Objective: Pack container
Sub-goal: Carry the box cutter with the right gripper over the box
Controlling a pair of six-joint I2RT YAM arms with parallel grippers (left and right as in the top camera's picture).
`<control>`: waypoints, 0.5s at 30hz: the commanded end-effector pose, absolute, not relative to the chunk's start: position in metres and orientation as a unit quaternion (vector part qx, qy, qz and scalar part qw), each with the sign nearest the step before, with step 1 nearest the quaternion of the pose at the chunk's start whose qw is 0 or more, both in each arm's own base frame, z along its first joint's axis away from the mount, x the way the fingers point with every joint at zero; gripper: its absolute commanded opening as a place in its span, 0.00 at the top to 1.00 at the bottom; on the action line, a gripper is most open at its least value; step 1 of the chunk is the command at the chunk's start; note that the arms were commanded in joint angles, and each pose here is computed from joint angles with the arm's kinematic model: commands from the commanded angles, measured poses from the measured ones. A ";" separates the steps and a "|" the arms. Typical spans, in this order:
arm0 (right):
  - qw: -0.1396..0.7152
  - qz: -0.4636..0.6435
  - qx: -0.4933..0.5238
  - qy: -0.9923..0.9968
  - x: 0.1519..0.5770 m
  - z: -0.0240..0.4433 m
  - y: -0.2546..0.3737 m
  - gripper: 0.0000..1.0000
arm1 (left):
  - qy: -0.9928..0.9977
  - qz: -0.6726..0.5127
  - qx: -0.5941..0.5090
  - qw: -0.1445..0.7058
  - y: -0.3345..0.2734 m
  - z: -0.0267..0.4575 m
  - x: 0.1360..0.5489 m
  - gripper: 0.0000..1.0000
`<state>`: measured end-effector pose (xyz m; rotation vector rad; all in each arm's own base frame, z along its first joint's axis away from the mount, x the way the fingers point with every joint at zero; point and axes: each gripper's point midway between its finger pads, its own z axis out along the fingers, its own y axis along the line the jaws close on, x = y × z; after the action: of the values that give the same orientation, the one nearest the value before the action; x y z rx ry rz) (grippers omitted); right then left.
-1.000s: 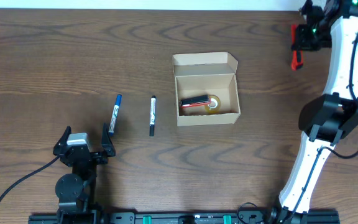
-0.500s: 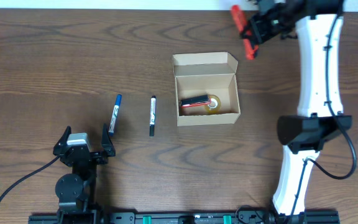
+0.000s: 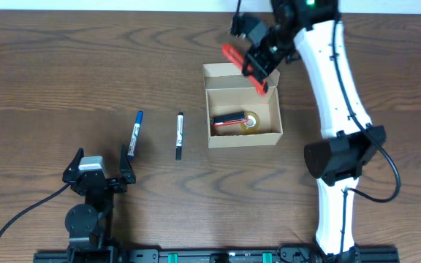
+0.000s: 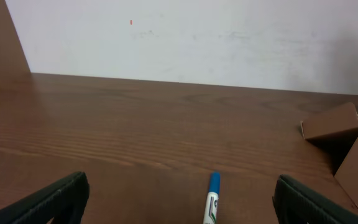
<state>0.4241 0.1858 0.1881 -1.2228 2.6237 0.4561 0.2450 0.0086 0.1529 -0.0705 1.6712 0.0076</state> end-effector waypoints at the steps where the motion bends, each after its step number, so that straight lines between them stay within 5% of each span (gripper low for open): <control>1: 0.065 0.145 -0.429 0.889 0.413 0.159 0.183 0.99 | 0.761 0.004 -0.034 0.648 0.009 0.135 0.243 0.05; 15: 0.002 0.158 -0.419 0.894 0.394 0.108 0.179 0.99 | 0.761 0.004 -0.034 0.648 0.009 0.135 0.243 0.05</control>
<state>0.3965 0.1733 0.1062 -1.2812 2.8325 0.4838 0.2450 0.0086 0.1530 -0.0705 1.6708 0.0076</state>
